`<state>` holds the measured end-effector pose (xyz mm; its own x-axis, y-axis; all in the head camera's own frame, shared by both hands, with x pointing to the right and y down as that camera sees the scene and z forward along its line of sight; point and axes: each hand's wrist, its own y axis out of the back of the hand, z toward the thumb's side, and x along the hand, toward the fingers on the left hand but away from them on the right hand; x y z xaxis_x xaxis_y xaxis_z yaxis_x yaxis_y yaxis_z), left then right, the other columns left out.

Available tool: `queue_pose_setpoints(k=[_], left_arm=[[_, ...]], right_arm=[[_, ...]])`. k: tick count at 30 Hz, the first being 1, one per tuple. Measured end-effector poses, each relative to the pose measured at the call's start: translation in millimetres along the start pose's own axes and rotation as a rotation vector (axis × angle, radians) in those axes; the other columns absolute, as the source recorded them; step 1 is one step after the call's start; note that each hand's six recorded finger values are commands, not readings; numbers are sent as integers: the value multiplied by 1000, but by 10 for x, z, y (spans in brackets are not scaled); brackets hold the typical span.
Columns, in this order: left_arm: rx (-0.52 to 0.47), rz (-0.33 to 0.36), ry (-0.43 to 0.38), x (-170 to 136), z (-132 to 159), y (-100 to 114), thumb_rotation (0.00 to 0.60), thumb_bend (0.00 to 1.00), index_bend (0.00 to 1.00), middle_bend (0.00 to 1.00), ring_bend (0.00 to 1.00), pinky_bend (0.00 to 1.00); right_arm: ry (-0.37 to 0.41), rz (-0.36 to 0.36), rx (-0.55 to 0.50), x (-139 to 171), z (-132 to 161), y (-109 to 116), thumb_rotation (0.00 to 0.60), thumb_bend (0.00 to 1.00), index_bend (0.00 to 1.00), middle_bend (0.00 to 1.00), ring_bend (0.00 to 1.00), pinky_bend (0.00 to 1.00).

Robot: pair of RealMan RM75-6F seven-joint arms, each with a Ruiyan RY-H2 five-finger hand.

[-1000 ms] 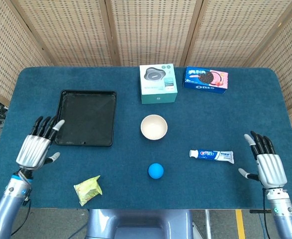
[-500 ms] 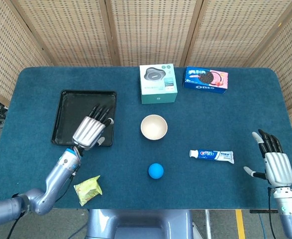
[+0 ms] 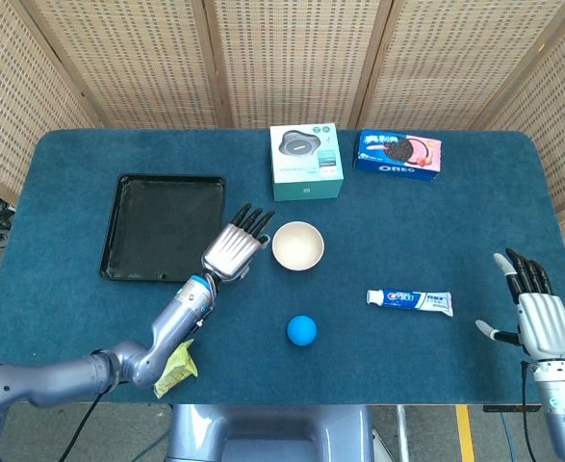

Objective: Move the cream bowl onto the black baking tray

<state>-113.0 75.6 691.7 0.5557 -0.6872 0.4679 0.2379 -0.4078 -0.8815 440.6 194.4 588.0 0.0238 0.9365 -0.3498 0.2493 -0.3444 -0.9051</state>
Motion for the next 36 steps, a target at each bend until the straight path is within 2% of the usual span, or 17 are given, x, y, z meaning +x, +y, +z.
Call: queue_pose_setpoints(k=[17,23,26,31,36], left_arm=[[48,-42,-41,336,386,-164,600,266,446,0,0,0],[59,-47,-39,396,447,-192,600,284,509,0,0,0],[56,-44,-36,424,484,-196,600,312,550,0,0,0],[67,-23,-31,471,538,-182,600,419,618,0,0,0],[68,-1,-24,488,559,-172,600,439,637,0,0,0]], right_arm=[[10,-27,-30,4,-7,80,600,263,69,0,0,0],[18,-39,-47,12,8,125,600,263,73,0,0,0],[16,-36,-54,13,-2,124,600,263,75,0,0,0],[22,-37,-60,13,5,134,600,263,78,0,0,0],[27,-45,-65,18,13,159,600,264,81,0,0,0]])
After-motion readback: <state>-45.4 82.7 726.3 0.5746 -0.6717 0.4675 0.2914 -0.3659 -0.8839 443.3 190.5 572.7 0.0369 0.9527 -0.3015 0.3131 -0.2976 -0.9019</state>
